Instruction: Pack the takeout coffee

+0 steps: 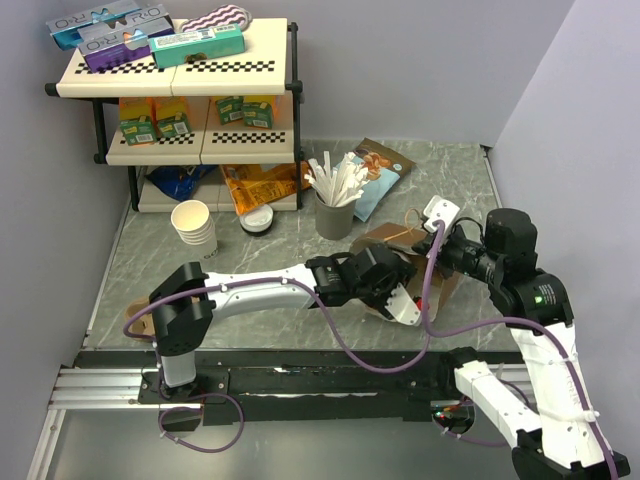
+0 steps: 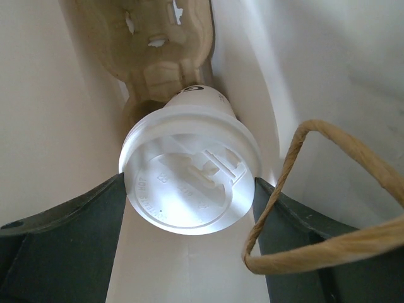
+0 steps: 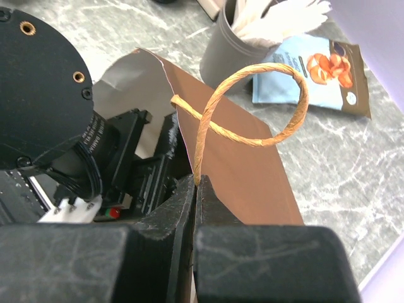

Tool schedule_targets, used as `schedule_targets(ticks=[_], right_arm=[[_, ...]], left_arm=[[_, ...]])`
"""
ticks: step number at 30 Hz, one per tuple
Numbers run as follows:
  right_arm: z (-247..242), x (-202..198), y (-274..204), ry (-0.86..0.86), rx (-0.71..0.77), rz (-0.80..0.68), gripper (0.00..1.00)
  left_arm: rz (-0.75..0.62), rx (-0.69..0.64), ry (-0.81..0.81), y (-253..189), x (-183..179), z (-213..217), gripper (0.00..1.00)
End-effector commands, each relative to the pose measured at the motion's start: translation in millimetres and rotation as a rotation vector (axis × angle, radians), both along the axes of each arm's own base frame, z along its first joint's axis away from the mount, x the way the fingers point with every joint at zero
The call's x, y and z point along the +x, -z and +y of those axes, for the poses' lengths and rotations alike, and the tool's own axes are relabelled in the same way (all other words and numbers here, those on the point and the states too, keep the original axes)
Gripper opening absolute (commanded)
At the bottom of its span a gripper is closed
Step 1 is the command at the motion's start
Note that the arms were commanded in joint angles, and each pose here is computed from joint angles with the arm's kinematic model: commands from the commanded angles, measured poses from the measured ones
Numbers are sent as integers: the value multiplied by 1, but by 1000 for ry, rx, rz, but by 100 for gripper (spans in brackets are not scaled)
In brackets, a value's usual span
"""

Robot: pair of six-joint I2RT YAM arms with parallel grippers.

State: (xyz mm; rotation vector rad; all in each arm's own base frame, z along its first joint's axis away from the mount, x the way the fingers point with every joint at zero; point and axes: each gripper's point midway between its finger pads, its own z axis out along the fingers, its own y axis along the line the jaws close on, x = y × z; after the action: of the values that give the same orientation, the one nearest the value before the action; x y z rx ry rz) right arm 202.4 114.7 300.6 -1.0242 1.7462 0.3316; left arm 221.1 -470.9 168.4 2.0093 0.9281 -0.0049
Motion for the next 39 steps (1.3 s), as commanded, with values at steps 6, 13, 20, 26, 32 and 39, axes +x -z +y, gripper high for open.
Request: schedule_targets(ticks=[6,13,20,26,32,39], right_arm=[[16,-14,-24,-102,69,-37,0],[20,-22,-27,-122,91,3,0],[23,-25,-25,-118,130,45,0],[24,-28,-20,-115,132,118,0],[28,-34,-21,-96,186,208,0],[26,-38,-8,-20,235,298,0]], left_arm=[[-62,-133,-70,-40,20,-18,1],[-64,-146,-126,-37,38,-17,1],[-54,-143,-120,-38,39,-15,1],[-4,-131,-125,-44,29,-2,1],[18,-134,-113,-54,18,11,1],[54,-86,-30,-51,-4,11,1]])
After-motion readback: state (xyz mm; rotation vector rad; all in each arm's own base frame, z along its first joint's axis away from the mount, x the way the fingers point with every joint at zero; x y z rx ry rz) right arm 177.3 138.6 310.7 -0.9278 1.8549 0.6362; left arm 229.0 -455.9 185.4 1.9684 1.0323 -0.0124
